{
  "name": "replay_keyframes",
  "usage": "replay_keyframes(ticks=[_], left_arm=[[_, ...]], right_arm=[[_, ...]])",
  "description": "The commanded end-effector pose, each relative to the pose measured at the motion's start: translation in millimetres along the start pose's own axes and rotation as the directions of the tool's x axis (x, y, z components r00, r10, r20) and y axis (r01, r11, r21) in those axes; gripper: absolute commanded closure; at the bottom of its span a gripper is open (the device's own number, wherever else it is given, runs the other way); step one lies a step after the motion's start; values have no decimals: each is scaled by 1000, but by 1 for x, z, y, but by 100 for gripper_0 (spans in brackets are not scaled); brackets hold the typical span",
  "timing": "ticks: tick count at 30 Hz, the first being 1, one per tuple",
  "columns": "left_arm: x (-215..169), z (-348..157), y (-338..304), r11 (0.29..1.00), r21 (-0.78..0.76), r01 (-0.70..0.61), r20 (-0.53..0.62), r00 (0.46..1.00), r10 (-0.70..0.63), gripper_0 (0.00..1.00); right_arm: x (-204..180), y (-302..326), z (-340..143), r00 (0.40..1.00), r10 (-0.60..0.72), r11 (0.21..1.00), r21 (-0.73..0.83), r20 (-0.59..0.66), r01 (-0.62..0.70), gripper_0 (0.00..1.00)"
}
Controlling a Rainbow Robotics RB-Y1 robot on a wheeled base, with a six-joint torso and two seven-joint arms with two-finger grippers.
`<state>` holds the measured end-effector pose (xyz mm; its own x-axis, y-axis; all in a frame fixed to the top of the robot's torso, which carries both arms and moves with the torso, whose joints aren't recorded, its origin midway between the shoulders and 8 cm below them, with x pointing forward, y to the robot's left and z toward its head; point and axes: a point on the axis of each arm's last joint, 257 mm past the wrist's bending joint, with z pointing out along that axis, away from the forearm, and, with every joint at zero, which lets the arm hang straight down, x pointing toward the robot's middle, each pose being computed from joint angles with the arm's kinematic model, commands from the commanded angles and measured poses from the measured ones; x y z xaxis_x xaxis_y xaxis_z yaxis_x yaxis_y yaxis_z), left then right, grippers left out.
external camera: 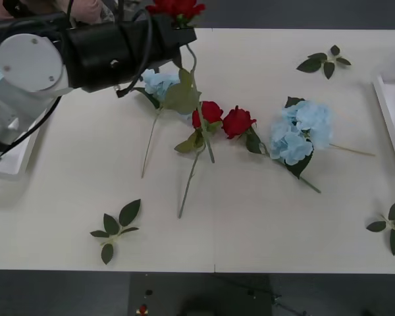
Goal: Put the red flowers into the right box and the blue flowers into the left box
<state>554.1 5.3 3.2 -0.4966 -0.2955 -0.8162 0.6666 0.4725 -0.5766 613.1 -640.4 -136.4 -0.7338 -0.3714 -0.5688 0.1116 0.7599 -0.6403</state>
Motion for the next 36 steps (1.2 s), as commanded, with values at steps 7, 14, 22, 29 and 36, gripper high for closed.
replay_keyframes(ticks=[7,14,22,29,36], left_arm=[[-44,50,-67,991,78,-108,58,993,104,100],[-40,52,-80,989,109,-97,58,994,91,100],[-39,54,-81,989,114,-92,57,995,86,100],[-39,54,-81,989,114,-92,57,995,86,100],[-39,54,-81,989,114,-92,57,995,86,100]], right_arm=[[-86,118,-95,970,162,841,-539,181,-40,25],[-117,197,-233,884,383,556,-831,268,11,23],[-122,256,-351,795,520,352,-926,312,134,23],[-132,306,-388,742,543,331,-912,394,242,23],[-140,362,-412,723,533,306,-897,439,319,23]])
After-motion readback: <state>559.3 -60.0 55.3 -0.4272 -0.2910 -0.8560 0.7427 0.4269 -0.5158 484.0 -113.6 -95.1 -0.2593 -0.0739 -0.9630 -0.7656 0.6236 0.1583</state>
